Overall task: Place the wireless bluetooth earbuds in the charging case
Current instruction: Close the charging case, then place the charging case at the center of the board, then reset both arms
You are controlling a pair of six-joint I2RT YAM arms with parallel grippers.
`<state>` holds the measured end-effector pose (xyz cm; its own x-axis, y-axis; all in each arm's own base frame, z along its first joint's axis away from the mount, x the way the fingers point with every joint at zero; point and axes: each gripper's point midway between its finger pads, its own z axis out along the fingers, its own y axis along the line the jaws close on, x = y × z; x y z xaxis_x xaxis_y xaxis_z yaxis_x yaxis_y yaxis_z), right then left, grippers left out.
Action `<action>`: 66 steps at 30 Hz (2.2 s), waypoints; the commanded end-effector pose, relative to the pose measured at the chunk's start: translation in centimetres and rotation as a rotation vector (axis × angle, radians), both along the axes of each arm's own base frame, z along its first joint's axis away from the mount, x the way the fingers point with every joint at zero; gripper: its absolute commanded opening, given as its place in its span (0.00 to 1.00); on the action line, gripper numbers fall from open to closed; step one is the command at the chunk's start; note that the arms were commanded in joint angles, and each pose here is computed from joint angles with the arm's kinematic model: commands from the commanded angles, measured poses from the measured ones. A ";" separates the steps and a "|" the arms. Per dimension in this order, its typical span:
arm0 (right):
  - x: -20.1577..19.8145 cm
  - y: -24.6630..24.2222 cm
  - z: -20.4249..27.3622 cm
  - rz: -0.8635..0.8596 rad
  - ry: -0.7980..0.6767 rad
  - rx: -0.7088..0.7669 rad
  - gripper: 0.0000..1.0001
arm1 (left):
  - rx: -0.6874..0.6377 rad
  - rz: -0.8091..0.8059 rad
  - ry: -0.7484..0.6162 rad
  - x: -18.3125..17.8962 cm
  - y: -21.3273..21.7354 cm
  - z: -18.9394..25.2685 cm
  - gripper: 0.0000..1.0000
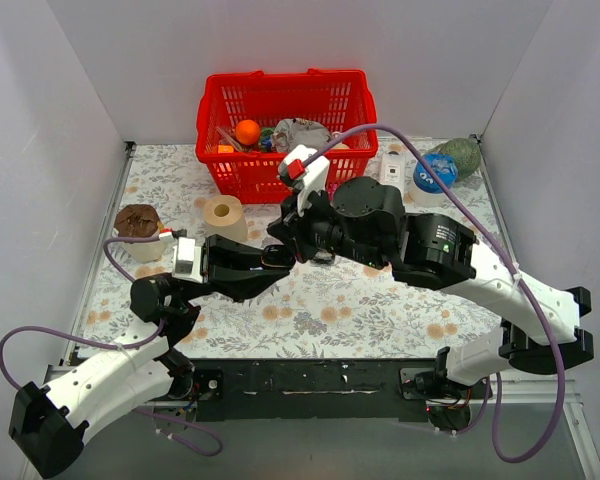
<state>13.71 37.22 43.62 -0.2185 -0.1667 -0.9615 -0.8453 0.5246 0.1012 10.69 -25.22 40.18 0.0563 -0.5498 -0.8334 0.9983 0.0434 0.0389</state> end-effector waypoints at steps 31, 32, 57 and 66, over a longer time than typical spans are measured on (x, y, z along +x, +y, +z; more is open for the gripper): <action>2.4 -11.6 -14.0 -0.428 0.097 0.035 0.02 | 0.450 0.502 1.305 14.9 -2.8 -29.8 0.00; 2.3 -11.6 -14.5 -0.429 0.108 0.032 0.02 | 0.474 0.523 1.324 15.1 -2.8 -31.0 0.00; 1.2 -12.4 -18.7 -0.407 0.169 0.022 0.26 | 0.306 1.086 1.465 14.6 8.6 -27.4 0.98; 1.7 -12.8 -20.4 -0.434 0.142 0.013 0.38 | 0.204 1.047 1.405 11.9 11.2 -24.1 0.98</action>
